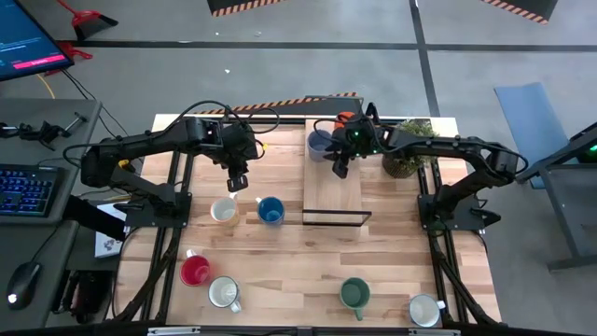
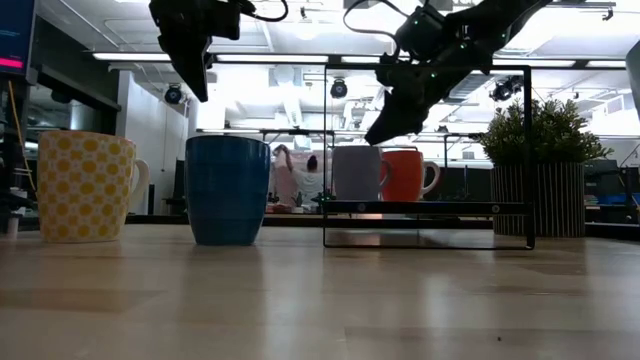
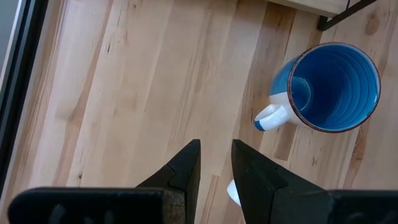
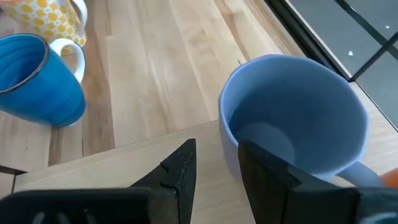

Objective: Place coffee mugs
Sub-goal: Put the light blue mug on the shelf to the left side of the orange mug

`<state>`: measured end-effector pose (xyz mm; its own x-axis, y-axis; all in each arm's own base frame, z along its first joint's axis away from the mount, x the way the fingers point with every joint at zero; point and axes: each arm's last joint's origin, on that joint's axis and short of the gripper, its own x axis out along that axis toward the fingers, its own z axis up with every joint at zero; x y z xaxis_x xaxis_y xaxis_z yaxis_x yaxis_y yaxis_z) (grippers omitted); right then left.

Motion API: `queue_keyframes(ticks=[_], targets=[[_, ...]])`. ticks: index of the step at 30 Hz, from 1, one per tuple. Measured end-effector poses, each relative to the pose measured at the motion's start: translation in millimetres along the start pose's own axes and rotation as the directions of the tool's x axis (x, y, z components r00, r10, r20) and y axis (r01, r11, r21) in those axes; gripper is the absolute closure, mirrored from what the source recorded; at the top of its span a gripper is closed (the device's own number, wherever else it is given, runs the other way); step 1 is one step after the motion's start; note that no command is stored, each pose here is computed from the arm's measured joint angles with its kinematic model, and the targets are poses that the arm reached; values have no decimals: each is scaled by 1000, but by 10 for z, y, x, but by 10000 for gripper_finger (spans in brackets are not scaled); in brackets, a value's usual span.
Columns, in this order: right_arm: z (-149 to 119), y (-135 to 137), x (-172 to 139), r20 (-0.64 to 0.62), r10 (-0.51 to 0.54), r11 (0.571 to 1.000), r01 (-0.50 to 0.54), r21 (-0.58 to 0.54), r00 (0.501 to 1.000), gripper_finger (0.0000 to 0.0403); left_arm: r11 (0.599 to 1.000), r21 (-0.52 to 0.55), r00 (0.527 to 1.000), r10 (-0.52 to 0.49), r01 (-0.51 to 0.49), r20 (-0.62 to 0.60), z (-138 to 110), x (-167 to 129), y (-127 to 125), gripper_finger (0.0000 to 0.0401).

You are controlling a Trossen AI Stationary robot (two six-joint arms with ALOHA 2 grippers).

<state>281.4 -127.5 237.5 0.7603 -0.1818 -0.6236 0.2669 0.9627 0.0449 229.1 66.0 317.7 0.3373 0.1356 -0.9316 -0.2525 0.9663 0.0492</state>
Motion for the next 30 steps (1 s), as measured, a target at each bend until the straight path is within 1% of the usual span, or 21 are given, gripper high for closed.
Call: queue_keyframes(ticks=[3, 7, 9, 13, 16, 18, 21, 25, 30], targets=[[3, -8, -2, 6, 21, 1000, -21, 2, 1000, 289, 1000, 0, 1000, 0, 0, 0, 0, 0, 0, 320], [30, 51, -1, 36, 139, 990, -138, -11, 990, 289, 1000, 0, 1000, 0, 0, 0, 0, 0, 0, 320], [41, 108, 4, 43, 176, 984, -175, -29, 983, 289, 1000, 0, 1000, 0, 0, 0, 0, 0, 0, 320], [56, 215, 21, 51, 214, 975, -211, -66, 975, 289, 1000, 0, 1000, 0, 0, 0, 0, 0, 0, 320], [48, 276, 113, 53, 234, 970, -229, -80, 971, 289, 1000, 0, 1000, 0, 0, 1, 1, 0, 0, 320], [53, 313, 211, 76, 255, 964, -247, -98, 964, 289, 1000, 0, 1000, 0, 0, 4, 4, 1, 0, 320], [42, 347, 372, 52, 268, 960, -262, -98, 962, 289, 1000, 0, 1000, 0, 0, 6, 7, 1, 0, 320], [96, 349, 524, 24, 271, 958, -268, -103, 962, 289, 1000, 0, 1000, 0, 0, 6, 7, 1, 0, 320], [110, 273, 570, -37, 230, 967, -233, -101, 972, 289, 1000, 0, 1000, 0, 0, 6, 7, 1, 0, 320]])
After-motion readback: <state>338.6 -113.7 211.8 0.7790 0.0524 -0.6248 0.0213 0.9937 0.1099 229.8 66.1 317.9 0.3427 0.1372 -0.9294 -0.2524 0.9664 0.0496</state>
